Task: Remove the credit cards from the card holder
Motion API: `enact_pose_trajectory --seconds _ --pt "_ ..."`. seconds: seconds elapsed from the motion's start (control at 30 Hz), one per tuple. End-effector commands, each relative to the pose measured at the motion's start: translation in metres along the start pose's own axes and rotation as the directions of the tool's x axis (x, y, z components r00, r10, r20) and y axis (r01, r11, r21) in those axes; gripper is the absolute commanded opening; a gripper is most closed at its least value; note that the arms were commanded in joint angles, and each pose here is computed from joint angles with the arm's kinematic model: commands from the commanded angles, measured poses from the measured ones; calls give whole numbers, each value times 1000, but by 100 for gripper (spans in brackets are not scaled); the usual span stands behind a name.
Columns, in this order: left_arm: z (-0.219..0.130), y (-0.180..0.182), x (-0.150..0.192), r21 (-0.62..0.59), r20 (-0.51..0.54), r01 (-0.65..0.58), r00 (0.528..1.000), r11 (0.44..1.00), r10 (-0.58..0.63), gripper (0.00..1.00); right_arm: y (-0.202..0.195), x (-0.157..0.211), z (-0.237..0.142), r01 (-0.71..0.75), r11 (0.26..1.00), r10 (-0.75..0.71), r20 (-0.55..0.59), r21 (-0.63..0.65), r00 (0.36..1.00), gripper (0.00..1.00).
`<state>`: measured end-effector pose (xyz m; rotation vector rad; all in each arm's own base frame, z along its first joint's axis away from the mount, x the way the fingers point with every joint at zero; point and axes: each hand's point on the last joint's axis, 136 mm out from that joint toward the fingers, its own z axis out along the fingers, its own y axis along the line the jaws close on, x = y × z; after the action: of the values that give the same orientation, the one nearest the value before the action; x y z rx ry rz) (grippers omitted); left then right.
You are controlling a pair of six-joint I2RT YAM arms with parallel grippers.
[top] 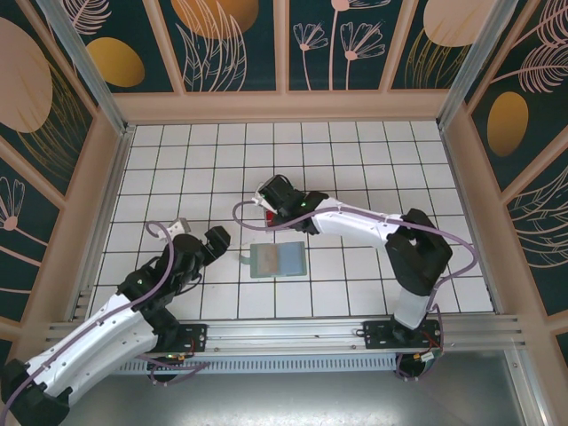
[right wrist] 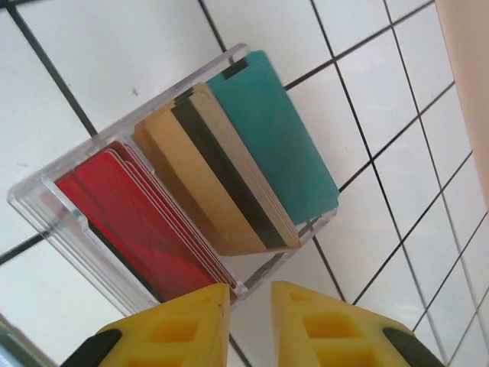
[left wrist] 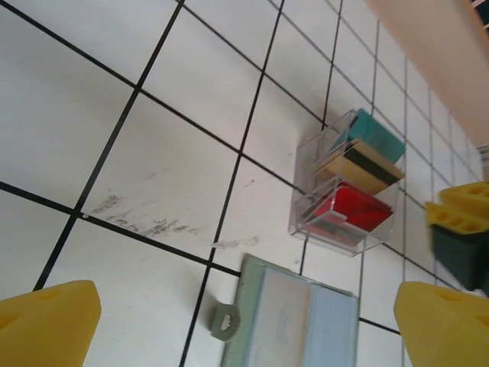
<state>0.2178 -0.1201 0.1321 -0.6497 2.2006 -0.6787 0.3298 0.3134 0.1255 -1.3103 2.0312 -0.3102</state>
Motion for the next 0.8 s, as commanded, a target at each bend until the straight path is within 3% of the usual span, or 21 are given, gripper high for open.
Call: enact_pose_trajectory --seconds 0.0,0.13,0.33,0.5,0.77 --pt "0 -11 -5 13 -3 -26 1000 1000 26 99 -12 0 -29 -294 956 294 40 -15 955 23" --pt "7 -18 1 27 -34 -27 999 999 28 98 -6 10 -42 -519 852 522 28 -67 853 26" --pt "21 -28 15 34 -112 -44 993 998 47 94 11 34 -54 -724 683 725 -32 -98 688 35" --pt "31 -36 28 44 -182 -59 981 997 66 90 33 56 -58 -841 515 841 -93 -166 533 35" --pt "45 -37 58 70 -315 -38 947 997 58 84 80 85 -49 -886 393 865 -229 -246 447 34"
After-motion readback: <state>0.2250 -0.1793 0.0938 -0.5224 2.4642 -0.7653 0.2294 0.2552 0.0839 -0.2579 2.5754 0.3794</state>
